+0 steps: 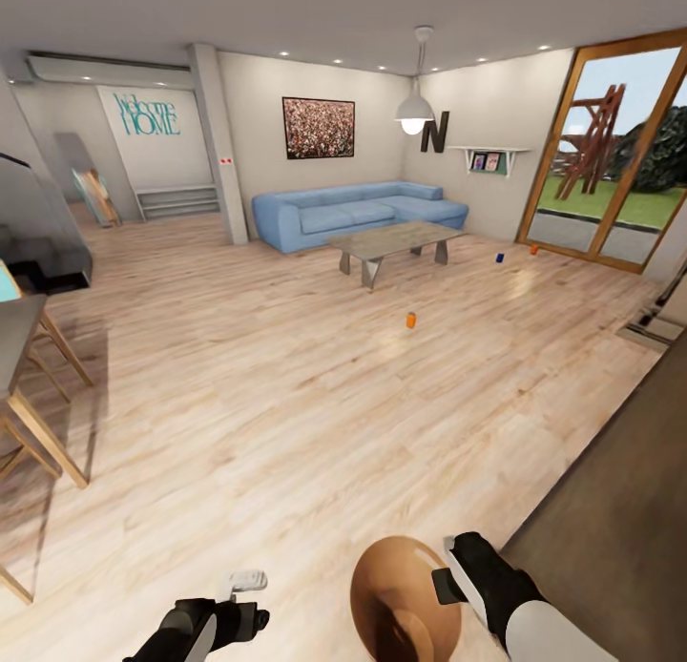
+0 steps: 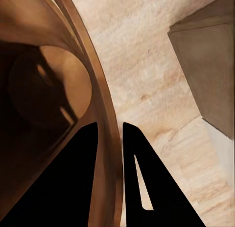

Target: Put the three can of soda from the living room inside the tash can in the kitchen.

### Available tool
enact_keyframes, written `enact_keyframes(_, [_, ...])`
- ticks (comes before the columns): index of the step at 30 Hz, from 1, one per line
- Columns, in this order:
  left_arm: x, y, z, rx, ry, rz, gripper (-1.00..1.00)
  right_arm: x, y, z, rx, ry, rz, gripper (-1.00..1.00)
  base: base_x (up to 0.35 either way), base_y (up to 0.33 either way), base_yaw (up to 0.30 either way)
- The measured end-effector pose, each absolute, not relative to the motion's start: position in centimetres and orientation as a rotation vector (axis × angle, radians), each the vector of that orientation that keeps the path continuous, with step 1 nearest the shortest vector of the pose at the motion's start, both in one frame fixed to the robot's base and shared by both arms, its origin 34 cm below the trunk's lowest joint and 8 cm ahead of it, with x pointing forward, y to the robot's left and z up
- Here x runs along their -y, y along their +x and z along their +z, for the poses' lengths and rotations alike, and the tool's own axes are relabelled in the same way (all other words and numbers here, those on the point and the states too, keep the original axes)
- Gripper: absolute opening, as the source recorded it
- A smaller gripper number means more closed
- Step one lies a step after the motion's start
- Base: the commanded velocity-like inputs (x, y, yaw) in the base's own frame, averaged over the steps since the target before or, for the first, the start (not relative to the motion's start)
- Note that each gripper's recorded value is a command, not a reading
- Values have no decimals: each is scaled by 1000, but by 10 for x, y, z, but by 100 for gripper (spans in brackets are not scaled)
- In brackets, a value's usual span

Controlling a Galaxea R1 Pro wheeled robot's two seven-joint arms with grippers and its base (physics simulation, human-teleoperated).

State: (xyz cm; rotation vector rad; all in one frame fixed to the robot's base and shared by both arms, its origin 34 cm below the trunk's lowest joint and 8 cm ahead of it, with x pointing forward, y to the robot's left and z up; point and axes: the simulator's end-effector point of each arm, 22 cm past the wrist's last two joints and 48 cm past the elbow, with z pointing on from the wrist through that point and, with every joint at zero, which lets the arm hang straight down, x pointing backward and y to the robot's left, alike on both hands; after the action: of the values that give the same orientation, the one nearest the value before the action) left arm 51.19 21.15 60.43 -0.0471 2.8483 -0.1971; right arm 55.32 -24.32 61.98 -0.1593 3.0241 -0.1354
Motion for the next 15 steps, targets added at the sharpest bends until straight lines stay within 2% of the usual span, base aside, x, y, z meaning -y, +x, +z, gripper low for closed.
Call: enact_keyframes(15, [-211, 512, 604, -2848, -46, -197, 100, 243, 553, 620, -3024, -159, -135, -100, 344, 0, 0])
